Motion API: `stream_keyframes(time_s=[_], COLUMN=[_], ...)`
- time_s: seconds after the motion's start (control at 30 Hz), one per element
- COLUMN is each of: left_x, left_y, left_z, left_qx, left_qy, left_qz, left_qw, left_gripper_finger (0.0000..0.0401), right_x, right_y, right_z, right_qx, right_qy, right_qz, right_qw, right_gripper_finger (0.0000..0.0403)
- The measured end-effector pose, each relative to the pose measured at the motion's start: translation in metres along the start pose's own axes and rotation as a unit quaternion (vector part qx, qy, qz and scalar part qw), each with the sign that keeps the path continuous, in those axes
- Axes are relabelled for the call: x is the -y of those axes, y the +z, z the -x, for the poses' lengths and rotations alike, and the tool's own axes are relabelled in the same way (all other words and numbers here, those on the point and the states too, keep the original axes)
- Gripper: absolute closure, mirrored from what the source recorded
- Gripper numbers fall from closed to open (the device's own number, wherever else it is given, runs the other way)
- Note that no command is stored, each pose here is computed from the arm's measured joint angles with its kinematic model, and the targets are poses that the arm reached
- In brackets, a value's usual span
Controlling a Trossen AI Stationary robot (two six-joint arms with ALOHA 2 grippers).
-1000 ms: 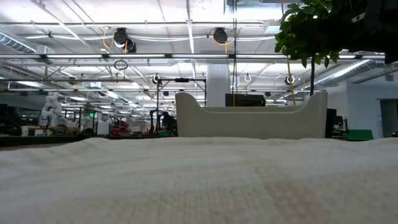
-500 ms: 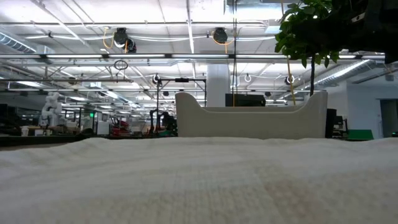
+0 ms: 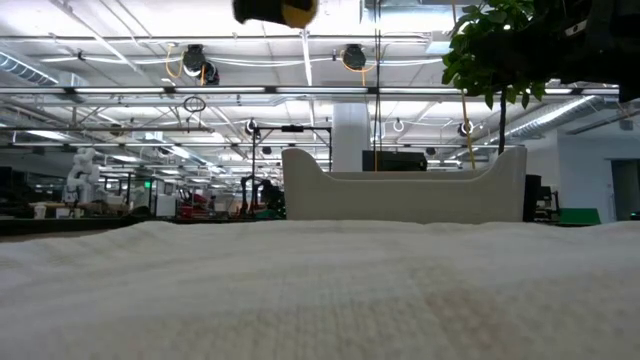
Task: Pick and placing Produce into tupperware
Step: Put the yellow lemon into the gray bin
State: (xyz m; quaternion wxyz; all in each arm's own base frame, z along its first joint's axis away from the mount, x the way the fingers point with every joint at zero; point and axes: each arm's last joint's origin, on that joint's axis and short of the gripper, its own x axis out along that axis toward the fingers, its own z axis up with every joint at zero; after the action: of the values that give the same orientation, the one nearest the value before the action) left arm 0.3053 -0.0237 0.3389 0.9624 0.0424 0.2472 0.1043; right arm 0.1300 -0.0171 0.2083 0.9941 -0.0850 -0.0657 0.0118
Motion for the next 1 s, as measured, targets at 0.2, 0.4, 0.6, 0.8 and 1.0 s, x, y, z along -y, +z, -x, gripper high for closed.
stream_keyframes(time_s=[0.2, 0.4, 0.6, 0.8, 1.0], left_x=[-0.007, -0.017, -0.026, -0.023, -0.011], left_y=[-0.004, -0.014, -0.024, -0.033, -0.047], left_z=[-0.037, -0.071, -0.098, -0.113, -0.129], left_qx=[0.003, -0.006, -0.013, -0.022, -0.044], left_qy=[-0.037, -0.072, -0.12, -0.183, -0.217], left_qz=[0.009, 0.033, 0.057, 0.062, 0.035], left_qw=[0.999, 0.997, 0.991, 0.981, 0.975], left_gripper_finger=[0.0194, 0.0194, 0.0194, 0.0194, 0.0194], right_x=[0.0, 0.0, 0.0, 0.0, 0.0], right_y=[0.0, 0.0, 0.0, -0.001, -0.001], right_z=[0.0, 0.0, 0.0, 0.0, 0.0], right_qx=[0.0, 0.0, -0.002, -0.004, -0.005], right_qy=[0.0, 0.0, 0.0, 0.001, 0.001], right_qz=[0.001, 0.0, 0.0, 0.002, 0.004], right_qw=[1.0, 1.0, 1.0, 1.0, 1.0], right_gripper_finger=[0.0403, 0.0403, 0.0403, 0.0403, 0.0403])
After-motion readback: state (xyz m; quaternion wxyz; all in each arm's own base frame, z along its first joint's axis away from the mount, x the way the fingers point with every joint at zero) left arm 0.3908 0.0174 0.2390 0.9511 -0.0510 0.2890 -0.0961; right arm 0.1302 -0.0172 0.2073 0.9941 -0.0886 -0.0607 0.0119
